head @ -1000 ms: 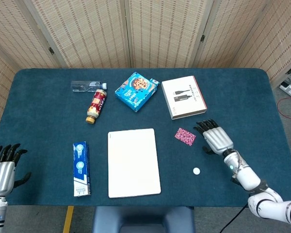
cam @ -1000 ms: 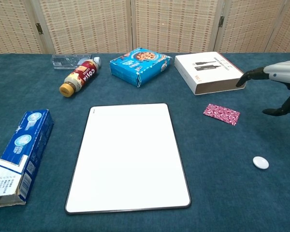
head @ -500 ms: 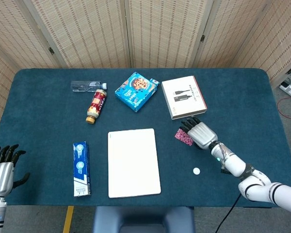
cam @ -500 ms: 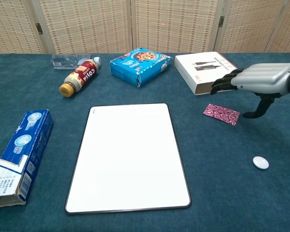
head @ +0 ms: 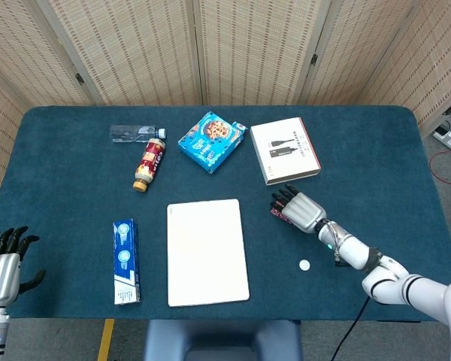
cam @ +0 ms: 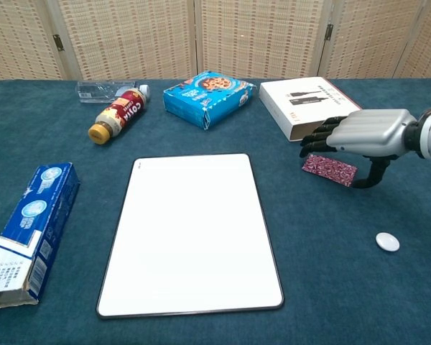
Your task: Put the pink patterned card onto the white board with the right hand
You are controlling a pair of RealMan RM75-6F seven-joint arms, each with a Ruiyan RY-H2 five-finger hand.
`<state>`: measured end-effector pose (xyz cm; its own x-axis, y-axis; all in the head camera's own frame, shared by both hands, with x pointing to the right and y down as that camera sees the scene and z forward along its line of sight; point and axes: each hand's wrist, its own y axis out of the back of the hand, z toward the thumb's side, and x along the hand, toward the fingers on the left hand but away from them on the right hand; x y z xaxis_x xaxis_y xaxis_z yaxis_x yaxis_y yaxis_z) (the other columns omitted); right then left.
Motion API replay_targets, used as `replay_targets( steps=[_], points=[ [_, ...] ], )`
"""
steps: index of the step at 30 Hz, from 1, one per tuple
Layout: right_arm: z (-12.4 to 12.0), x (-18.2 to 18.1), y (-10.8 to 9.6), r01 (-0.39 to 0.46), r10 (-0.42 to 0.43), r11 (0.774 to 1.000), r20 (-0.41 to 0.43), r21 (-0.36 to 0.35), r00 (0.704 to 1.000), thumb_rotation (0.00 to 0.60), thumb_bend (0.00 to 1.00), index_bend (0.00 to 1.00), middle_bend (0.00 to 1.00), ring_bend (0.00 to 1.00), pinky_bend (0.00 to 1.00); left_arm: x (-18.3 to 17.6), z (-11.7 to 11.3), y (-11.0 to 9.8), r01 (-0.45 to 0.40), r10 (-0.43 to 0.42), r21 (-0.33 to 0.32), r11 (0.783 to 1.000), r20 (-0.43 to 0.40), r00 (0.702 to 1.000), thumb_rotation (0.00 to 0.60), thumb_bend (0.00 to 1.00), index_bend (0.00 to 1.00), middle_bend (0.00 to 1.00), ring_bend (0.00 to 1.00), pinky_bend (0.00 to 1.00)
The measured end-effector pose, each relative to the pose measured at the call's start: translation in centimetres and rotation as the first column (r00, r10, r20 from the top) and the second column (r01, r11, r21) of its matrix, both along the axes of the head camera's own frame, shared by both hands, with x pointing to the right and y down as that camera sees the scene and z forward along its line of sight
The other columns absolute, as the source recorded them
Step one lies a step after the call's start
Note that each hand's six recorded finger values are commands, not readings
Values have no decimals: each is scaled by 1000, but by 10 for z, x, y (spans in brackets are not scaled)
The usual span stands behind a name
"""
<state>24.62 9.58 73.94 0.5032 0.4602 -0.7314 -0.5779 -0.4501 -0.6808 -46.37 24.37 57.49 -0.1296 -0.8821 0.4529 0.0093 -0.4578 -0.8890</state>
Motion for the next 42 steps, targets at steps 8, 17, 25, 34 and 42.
replay_targets(
  steps=[8, 17, 25, 34, 42],
  points=[
    [4, 2, -1, 29, -29, 1000, -36, 5, 999, 600, 319, 104, 71, 0, 0, -4, 1, 3, 13, -13, -7, 1000, 4, 1000, 600, 264, 300, 161, 122, 0],
    [6, 3, -2, 41, -41, 999, -59, 2, 997, 600, 319, 104, 71, 0, 0, -3, 0, 2, 11, -11, -5, 1000, 1, 1000, 600, 264, 300, 161, 122, 0],
    [6, 5, -5, 45, -45, 999, -71, 5, 996, 600, 320, 104, 72, 0, 0, -3, 1, 3, 15, -15, -10, 1000, 3, 1000, 600, 264, 300, 160, 122, 0],
    [8, 2, -3, 58, -57, 998, -75, 2, 995, 600, 321, 104, 71, 0, 0, -5, -1, 4, 20, -20, -8, 1000, 0, 1000, 600, 264, 300, 161, 122, 0],
    [11, 2, -3, 62, -62, 998, -93, 0, 994, 600, 316, 104, 72, 0, 0, -6, 0, 5, 25, -25, -10, 1000, -2, 1000, 600, 264, 300, 161, 122, 0]
  ],
)
